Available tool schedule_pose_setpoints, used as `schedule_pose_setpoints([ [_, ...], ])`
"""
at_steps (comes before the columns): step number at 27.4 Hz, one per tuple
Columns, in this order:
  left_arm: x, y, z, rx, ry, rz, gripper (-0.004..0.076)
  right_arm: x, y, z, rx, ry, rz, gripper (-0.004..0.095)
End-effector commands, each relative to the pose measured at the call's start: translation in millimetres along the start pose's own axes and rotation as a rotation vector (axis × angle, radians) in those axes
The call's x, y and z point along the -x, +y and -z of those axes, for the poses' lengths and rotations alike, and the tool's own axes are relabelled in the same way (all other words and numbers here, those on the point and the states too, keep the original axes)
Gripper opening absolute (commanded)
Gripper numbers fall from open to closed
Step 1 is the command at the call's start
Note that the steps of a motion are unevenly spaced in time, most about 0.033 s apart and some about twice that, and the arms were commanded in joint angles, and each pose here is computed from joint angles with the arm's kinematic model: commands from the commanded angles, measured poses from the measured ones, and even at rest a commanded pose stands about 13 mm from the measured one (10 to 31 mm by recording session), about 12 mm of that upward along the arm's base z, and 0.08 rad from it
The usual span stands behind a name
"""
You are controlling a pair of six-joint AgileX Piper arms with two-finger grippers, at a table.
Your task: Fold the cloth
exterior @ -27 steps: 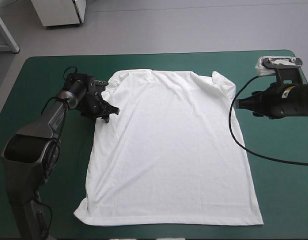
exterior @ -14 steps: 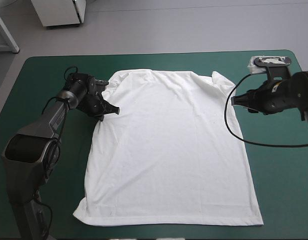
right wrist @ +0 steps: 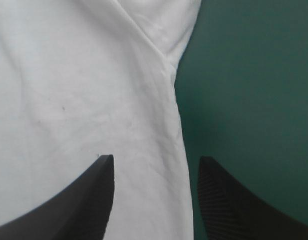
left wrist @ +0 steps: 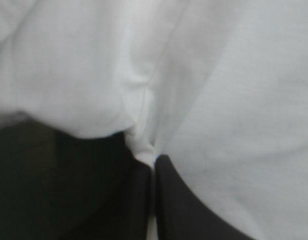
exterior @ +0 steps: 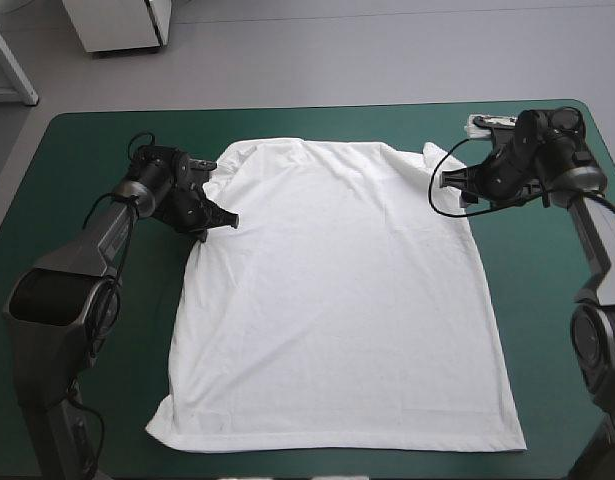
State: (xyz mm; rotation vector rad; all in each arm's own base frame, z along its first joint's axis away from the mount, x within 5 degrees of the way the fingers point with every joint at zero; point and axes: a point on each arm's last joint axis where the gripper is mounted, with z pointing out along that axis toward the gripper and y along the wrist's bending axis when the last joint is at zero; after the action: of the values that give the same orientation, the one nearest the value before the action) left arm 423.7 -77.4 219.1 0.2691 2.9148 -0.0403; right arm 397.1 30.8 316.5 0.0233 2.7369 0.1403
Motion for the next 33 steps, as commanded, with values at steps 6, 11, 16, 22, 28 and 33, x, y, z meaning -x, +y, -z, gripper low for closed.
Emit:
schedule_pose_setpoints([
  [6, 6.1, -1.5, 22.4, -0.017, -0.09, 0.018, -0.0009, 20.4, -1.3, -25.0, 0.007, 0.026, 0.024, 0.049],
  [11, 6.1, -1.5, 22.4, -0.017, -0.09, 0.018, -0.0009, 19.4, -3.4, -49.2, 0.001, 0.08, 0.023, 0.049],
  [16, 6.6, -1.6, 22.5, -0.017, -0.095, 0.018, -0.0009, 18.8, -4.8, -65.3, -0.002, 0.108, 0.025, 0.0489],
  [22, 7.7, -2.4, 22.6, -0.026, -0.107, 0.023, -0.0009, 11.4, -7.3, -92.3, -0.009, 0.213, 0.017, 0.0468],
  [28, 9.1, -4.2, 24.3, -0.047, -0.116, 0.034, -0.0009, 8.6, -3.5, -98.3, 0.03, 0.244, -0.007, -0.0009],
  [33, 27.0, -6.0, 74.2, -0.054, -0.209, 0.017, -0.0009, 13.9, 8.5, -55.4, 0.128, 0.153, -0.028, -0.0019],
])
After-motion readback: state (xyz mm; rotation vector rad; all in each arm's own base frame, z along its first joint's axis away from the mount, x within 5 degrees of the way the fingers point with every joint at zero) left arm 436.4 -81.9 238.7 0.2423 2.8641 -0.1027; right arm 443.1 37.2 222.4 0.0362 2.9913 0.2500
